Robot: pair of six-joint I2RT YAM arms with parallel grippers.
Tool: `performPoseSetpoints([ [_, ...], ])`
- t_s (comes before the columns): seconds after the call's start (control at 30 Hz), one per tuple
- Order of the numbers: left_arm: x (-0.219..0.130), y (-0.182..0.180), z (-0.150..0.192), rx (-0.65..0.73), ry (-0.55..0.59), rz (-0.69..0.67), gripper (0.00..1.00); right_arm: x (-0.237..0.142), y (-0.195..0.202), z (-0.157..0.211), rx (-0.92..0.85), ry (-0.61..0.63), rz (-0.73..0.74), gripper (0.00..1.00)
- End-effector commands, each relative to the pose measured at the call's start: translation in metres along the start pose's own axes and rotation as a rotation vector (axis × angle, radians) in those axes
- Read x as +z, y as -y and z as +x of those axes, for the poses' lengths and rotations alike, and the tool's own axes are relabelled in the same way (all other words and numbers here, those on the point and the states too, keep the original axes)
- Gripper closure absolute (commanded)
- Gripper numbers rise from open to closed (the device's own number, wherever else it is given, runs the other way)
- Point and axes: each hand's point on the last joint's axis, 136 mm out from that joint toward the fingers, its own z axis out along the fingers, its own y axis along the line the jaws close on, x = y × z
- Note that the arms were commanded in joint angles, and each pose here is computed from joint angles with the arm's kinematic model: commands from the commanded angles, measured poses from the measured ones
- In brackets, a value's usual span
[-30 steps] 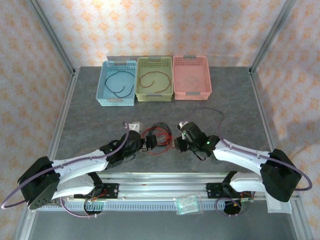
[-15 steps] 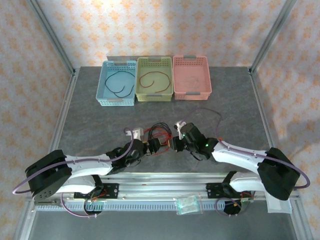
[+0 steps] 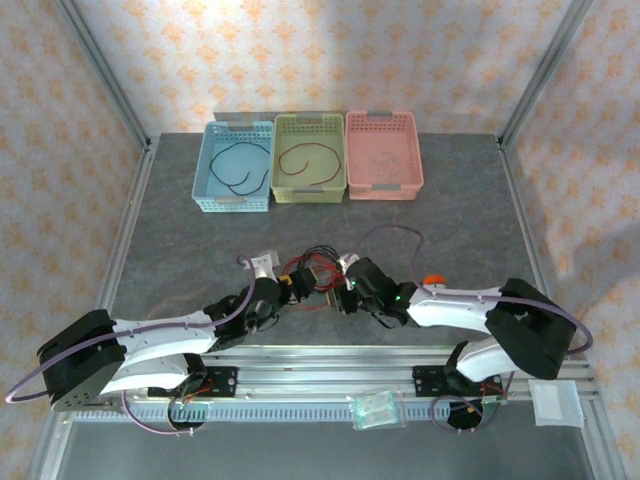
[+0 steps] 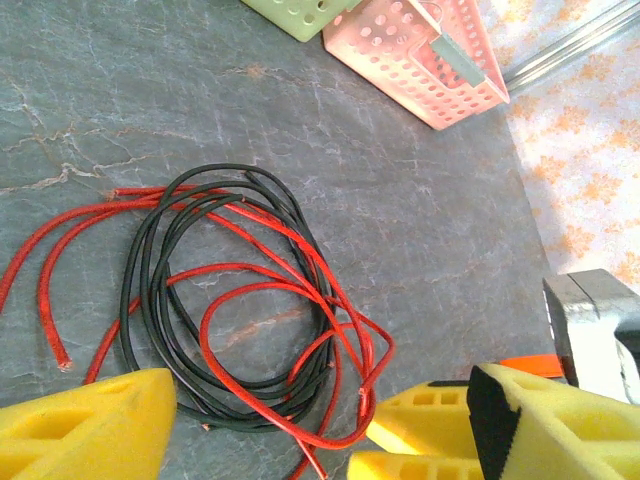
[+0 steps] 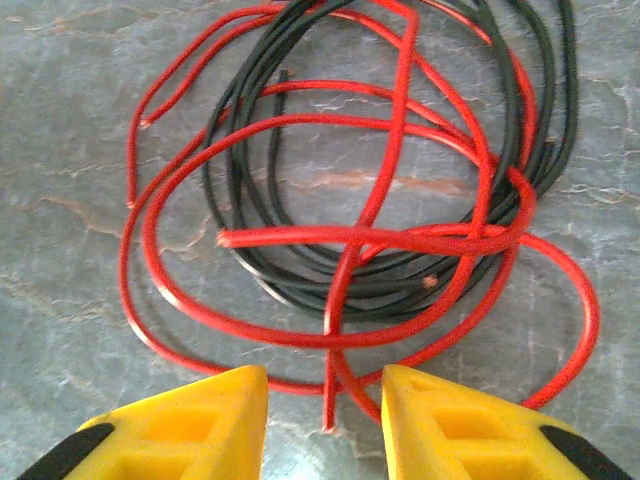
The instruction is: Untangle the cables
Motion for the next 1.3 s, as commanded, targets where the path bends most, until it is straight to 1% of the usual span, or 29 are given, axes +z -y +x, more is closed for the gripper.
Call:
performPoseSetpoints([
  [0.0, -0.002, -0.005, -0.008, 0.001, 0.035, -0.025, 0.22, 0.006, 0.008, -0.015, 0.012, 0.067, 0.062, 0.65],
  [0.07, -0.003, -0.006, -0.008, 0.007, 0.035, -0.029, 0.22, 0.009, 0.011, -0.015, 0.010, 0.067, 0.080, 0.67],
  [0.2, -0.003, -0.006, -0.012, 0.017, 0.044, -0.037, 0.22, 0.009, 0.006, -0.020, 0.005, 0.074, 0.064, 0.77],
  [0.37, -0.002, -0.008, -0.022, 0.034, 0.066, -0.055, 0.22, -0.005, 0.000, -0.033, -0.001, 0.110, 0.048, 0.95],
  [0.43, -0.001, -0.010, -0.027, 0.023, 0.072, -0.056, 0.22, -0.016, -0.003, -0.041, -0.005, 0.131, 0.046, 1.00],
  [0.53, 0.003, -0.007, -0.034, 0.017, 0.070, -0.034, 0.15, -0.039, -0.010, -0.057, -0.014, 0.166, 0.035, 1.00],
  [0.63, 0.010, 0.005, -0.036, 0.061, 0.051, -0.010, 0.09, -0.058, -0.020, -0.069, -0.031, 0.179, 0.003, 1.00],
  [0.67, 0.013, 0.010, -0.036, 0.084, 0.040, -0.003, 0.08, -0.071, -0.028, -0.077, -0.039, 0.201, -0.026, 1.00],
  [0.77, 0.020, 0.022, -0.036, 0.128, 0.022, 0.020, 0.07, -0.087, -0.041, -0.088, -0.061, 0.208, -0.072, 1.00],
  [0.87, 0.025, 0.025, -0.037, 0.153, 0.020, 0.020, 0.07, -0.103, -0.047, -0.102, -0.081, 0.231, -0.074, 1.00],
  [0.97, 0.024, 0.024, -0.044, 0.159, 0.034, 0.007, 0.08, -0.116, -0.042, -0.118, -0.085, 0.274, -0.018, 1.00],
  [1.03, 0.019, 0.022, -0.052, 0.157, 0.056, 0.001, 0.09, -0.122, -0.035, -0.126, -0.079, 0.286, 0.040, 1.00],
  [1.17, 0.006, 0.017, -0.068, 0.160, 0.097, 0.001, 0.12, -0.124, -0.028, -0.135, -0.039, 0.280, 0.070, 1.00],
  [1.23, -0.002, 0.024, -0.073, 0.187, 0.096, 0.059, 0.16, -0.121, -0.023, -0.139, 0.002, 0.260, 0.072, 1.00],
  [1.27, -0.005, 0.031, -0.075, 0.206, 0.090, 0.095, 0.16, -0.120, -0.021, -0.139, 0.021, 0.247, 0.069, 1.00],
])
